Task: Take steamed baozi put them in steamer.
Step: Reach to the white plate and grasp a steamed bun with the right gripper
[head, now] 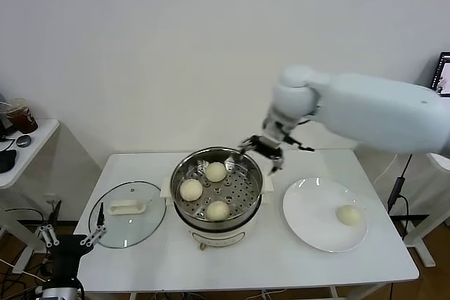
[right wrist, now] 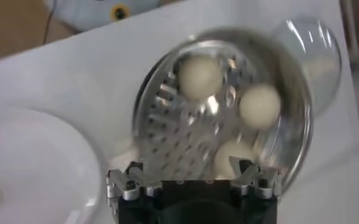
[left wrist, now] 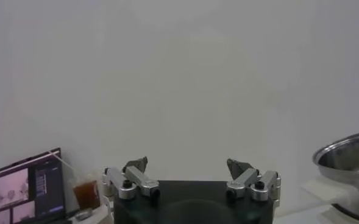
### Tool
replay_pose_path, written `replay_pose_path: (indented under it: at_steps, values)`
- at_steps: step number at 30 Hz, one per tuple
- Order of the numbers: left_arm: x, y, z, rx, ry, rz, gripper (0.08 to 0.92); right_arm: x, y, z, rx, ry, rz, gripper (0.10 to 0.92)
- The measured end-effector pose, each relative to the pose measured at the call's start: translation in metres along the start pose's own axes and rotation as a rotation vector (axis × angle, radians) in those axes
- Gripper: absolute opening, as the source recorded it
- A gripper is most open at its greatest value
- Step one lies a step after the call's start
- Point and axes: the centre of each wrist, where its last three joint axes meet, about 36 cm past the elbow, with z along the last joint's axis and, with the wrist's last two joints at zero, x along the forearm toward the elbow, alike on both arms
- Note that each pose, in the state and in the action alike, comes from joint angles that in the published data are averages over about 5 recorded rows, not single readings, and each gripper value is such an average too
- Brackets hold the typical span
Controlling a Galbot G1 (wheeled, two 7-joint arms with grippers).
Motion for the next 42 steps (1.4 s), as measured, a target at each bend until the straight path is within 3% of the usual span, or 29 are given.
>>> replay_pose_path:
  at_steps: [9,20,31,42]
  values:
    - [-0.001,-0.006,0.005,0.002,0.009,0.016,0.823,-0.018,0.106,0.074,-0.421,0.098,-0.025,0.823]
    - [0.001,-0.009,0.008,-0.005,0.027,0.022,0.823,-0.079,0.197,0.112,-0.643,0.15,-0.103,0.823]
    - [0.004,-0.005,0.01,-0.012,0.044,0.011,0.823,-0.125,0.241,0.134,-0.748,0.21,-0.151,0.823]
    - [0.005,-0.001,0.011,-0.02,0.049,0.001,0.823,-0.167,0.242,0.143,-0.784,0.216,-0.148,0.821]
